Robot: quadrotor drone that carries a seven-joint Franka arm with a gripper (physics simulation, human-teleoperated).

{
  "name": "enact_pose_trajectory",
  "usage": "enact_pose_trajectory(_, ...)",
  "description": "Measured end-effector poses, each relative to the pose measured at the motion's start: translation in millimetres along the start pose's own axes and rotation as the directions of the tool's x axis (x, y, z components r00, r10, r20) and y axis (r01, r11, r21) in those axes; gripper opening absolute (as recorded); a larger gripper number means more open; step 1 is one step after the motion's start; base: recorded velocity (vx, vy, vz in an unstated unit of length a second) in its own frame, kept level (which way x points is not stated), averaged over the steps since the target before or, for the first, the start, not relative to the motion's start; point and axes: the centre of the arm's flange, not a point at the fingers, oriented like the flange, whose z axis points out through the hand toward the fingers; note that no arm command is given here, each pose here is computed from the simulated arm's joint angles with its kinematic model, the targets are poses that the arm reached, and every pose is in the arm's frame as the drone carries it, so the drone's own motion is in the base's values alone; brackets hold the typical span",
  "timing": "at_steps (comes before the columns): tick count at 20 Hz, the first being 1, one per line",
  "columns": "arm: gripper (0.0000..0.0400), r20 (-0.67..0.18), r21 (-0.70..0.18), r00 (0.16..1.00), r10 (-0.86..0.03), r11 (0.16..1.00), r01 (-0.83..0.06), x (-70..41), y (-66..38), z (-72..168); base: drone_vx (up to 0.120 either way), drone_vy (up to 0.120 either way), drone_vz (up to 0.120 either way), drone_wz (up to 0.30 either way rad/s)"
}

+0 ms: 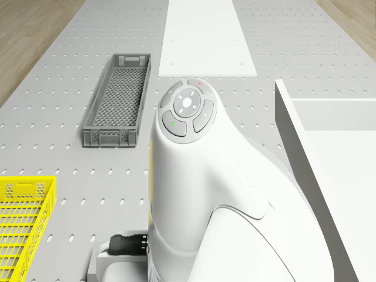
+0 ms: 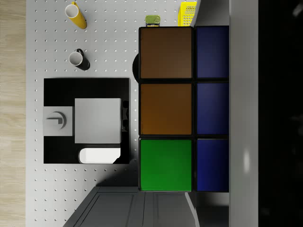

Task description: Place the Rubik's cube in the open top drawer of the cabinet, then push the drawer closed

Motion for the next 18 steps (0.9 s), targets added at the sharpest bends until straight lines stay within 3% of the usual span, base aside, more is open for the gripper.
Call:
enact_pose_trajectory(12,0.0325,0.000,0.000,1.000,0.000,1.000,0.000,0.0,0.0,0.0,0.000,-0.120,0.117,0.000)
enact_pose_trajectory(18,0.0325,0.000,0.000,1.000,0.000,1.000,0.000,0.0,0.0,0.0,0.000,-0.120,0.000,0.000)
